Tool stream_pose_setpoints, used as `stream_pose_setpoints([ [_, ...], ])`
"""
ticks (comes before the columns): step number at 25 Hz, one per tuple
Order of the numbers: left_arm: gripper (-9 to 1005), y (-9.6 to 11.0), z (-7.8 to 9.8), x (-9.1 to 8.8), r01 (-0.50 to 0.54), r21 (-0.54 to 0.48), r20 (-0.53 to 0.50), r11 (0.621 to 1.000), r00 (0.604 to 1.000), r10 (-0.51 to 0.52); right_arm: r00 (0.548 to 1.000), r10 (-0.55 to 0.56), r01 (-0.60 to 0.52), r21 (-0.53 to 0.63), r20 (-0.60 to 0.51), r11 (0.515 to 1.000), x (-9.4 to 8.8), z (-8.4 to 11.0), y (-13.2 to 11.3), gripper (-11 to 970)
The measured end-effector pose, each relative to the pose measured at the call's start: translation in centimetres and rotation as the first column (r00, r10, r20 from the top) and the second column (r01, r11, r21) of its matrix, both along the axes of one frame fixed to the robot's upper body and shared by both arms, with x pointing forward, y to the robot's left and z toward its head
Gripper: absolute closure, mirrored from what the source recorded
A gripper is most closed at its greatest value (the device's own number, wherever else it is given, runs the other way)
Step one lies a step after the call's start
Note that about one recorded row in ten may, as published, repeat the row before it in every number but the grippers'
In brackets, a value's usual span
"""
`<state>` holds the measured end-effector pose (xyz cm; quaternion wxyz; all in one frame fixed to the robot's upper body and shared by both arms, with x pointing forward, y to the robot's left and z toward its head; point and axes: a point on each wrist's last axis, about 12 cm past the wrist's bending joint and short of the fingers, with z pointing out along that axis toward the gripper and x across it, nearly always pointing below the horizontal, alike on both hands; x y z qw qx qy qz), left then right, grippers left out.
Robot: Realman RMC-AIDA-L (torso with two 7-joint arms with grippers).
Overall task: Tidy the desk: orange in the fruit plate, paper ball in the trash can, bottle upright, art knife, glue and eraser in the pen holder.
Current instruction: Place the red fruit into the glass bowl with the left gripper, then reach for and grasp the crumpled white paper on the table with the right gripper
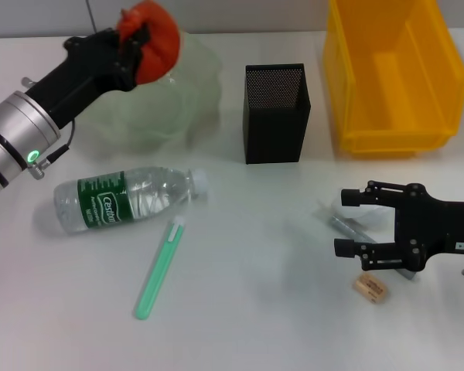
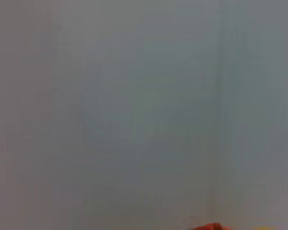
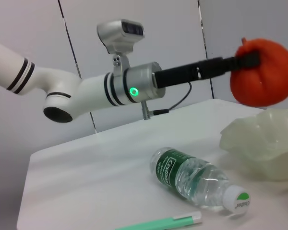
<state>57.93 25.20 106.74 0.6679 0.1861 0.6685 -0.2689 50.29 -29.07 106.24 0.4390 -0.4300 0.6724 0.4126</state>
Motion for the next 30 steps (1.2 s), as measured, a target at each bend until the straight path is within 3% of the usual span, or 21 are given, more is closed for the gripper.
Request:
stream_pose_setpoints([
  [4,939,0.3,-0.8,0.4,-0.094,0.029,-0.022,0.995,0.995,0.094,1.0,0.002,-0.002,0.003,0.001,1.0,0.0,0.0,0.1,133],
  [10,938,0.4,-1.4,0.5,-0.123,0.061,-0.042,0.991,0.991,0.126,1.0,-0.003,0.003,0.01,0.002,1.0,0.0,0.0,0.3,134],
  [16,835,0.3,-1.5,0.8,-0.128,0.079,-0.057,0.989,0.989,0.133,1.0,-0.003,0.003,0.013,0.003,1.0,0.1,0.0,0.5,133],
  [25,471,0.1,-1.2,0.9,-0.104,0.064,-0.053,0.993,0.993,0.107,1.0,-0.006,0.006,0.014,0.004,1.0,0.2,0.0,0.5,133],
  [28,352,0.0,-0.3,0.3,-0.018,-0.02,-0.044,1.0,0.999,0.017,1.0,-0.008,0.008,0.019,0.008,1.0,0.3,0.1,0.6,133],
  [30,259,0.1,0.5,-0.6,0.094,-0.041,-0.022,0.995,0.995,-0.095,1.0,-0.019,0.019,0.029,0.013,0.999,0.4,0.2,0.5,133],
])
